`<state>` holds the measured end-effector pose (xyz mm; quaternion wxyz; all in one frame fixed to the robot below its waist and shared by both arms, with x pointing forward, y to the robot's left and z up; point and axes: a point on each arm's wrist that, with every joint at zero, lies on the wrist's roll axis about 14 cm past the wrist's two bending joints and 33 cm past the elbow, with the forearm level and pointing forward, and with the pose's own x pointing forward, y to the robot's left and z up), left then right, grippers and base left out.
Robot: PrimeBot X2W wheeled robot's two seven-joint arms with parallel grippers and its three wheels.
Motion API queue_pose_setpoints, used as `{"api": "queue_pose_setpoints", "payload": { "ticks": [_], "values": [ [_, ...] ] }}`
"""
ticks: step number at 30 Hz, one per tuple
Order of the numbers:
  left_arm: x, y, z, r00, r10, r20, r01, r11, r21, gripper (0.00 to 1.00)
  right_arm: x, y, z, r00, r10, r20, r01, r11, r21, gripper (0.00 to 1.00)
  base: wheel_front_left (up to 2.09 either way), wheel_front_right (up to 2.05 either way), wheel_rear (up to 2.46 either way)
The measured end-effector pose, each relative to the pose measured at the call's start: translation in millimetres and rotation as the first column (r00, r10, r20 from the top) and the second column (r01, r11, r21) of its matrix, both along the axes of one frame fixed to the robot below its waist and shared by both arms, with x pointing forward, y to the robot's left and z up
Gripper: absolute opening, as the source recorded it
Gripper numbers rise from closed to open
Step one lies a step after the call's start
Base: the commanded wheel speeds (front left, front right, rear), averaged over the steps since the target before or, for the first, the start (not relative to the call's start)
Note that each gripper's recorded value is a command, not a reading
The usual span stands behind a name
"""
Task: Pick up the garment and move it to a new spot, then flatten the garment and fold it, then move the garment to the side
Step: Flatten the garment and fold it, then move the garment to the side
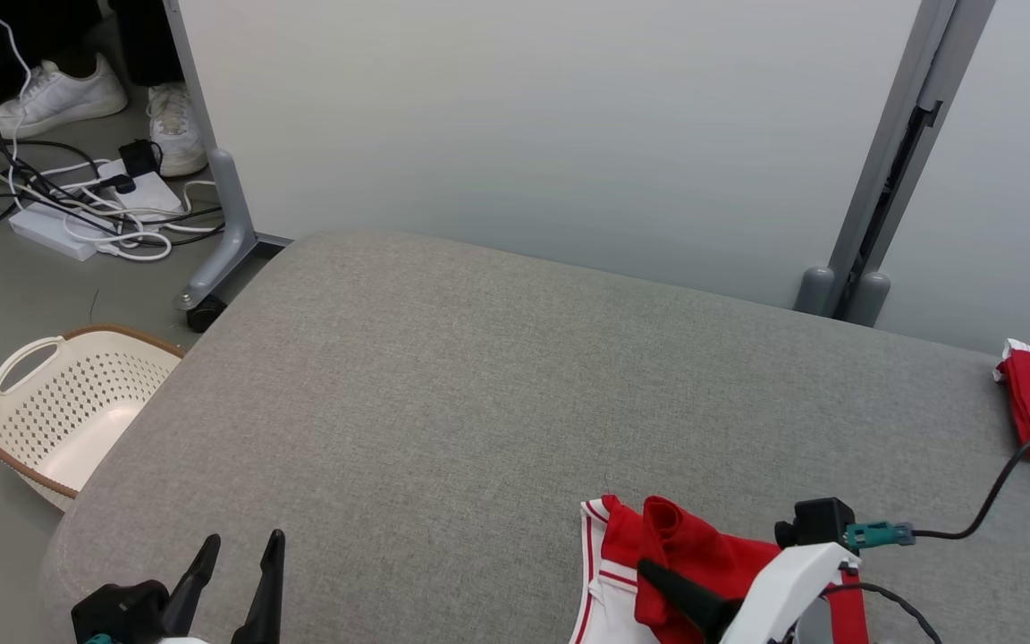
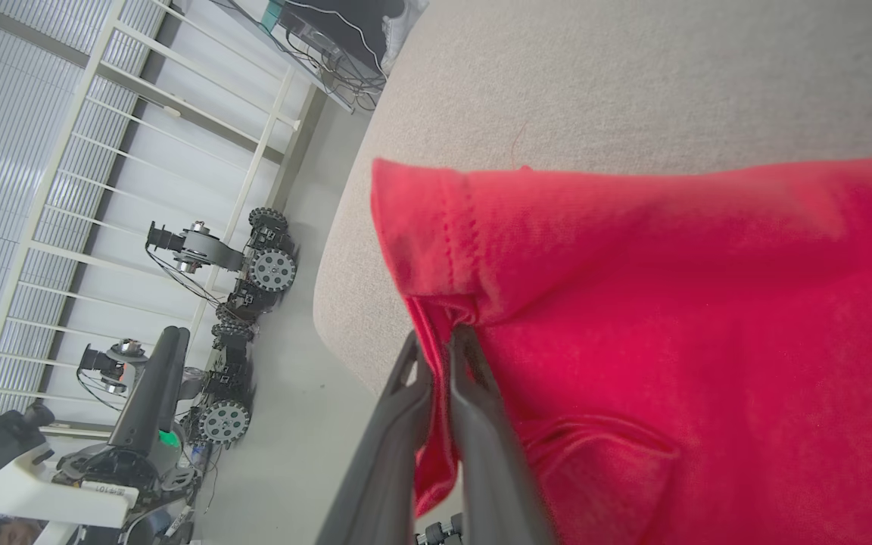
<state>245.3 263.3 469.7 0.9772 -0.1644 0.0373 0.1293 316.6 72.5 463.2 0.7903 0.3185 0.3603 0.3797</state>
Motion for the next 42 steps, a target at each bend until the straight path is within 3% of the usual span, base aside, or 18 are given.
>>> {"api": "queue_pose_setpoints", "payload": {
  "ticks": [1,3,4,12,18,22,24,27,31,37,42],
  "values": [
    [-1,1,0,1.000,0.003,0.000,-0.003,1.000,0.001,1.00,0,2,-2,1.000,0.003,-0.003,-0.003,1.000,-0.002,0.00,0.00,0.00,0.00],
    [-1,2,1,1.000,0.005,0.000,-0.005,1.000,0.002,1.00,0,4,-3,1.000,0.003,-0.005,-0.003,1.000,-0.006,0.58,0.00,0.00,0.00],
    [-2,2,0,1.000,0.006,-0.001,-0.006,1.000,0.003,1.00,0,6,-5,1.000,0.007,-0.006,-0.007,1.000,-0.011,1.00,0.00,0.00,0.00],
    [4,-1,3,1.000,-0.009,0.002,0.009,1.000,0.007,1.00,9,10,20,0.996,-0.004,0.090,0.002,1.000,0.025,1.00,0.00,0.00,0.00],
    [13,-11,6,0.999,-0.044,0.015,0.044,0.999,0.009,1.00,45,-50,44,0.958,-0.138,0.252,0.145,0.989,-0.009,1.00,0.00,0.00,0.00],
    [20,-19,8,0.997,-0.069,0.023,0.069,0.998,0.008,1.00,63,-108,37,0.921,-0.239,0.307,0.280,0.955,-0.094,1.00,0.00,0.00,0.00],
    [21,-22,8,0.997,-0.079,0.024,0.079,0.997,0.004,1.00,63,-119,31,0.918,-0.245,0.314,0.297,0.945,-0.133,1.00,0.00,0.00,0.00],
    [23,-24,7,0.996,-0.086,0.020,0.086,0.996,0.004,1.00,62,-125,25,0.920,-0.245,0.305,0.305,0.937,-0.168,1.00,0.00,0.00,0.00],
    [24,-25,5,0.996,-0.090,0.012,0.090,0.996,0.005,1.00,60,-140,0,0.934,-0.200,0.297,0.292,0.905,-0.310,1.00,0.00,0.00,0.00],
    [23,-25,2,0.996,-0.094,0.004,0.094,0.996,0.002,1.00,50,-152,-47,0.972,-0.196,0.131,0.234,0.863,-0.448,1.00,0.00,0.00,0.00],
    [19,-21,0,0.997,-0.078,-0.003,0.078,0.997,0.002,1.00,40,-144,-70,0.979,-0.204,0.002,0.181,0.864,-0.469,1.00,0.00,0.00,0.00]
  ]
}}
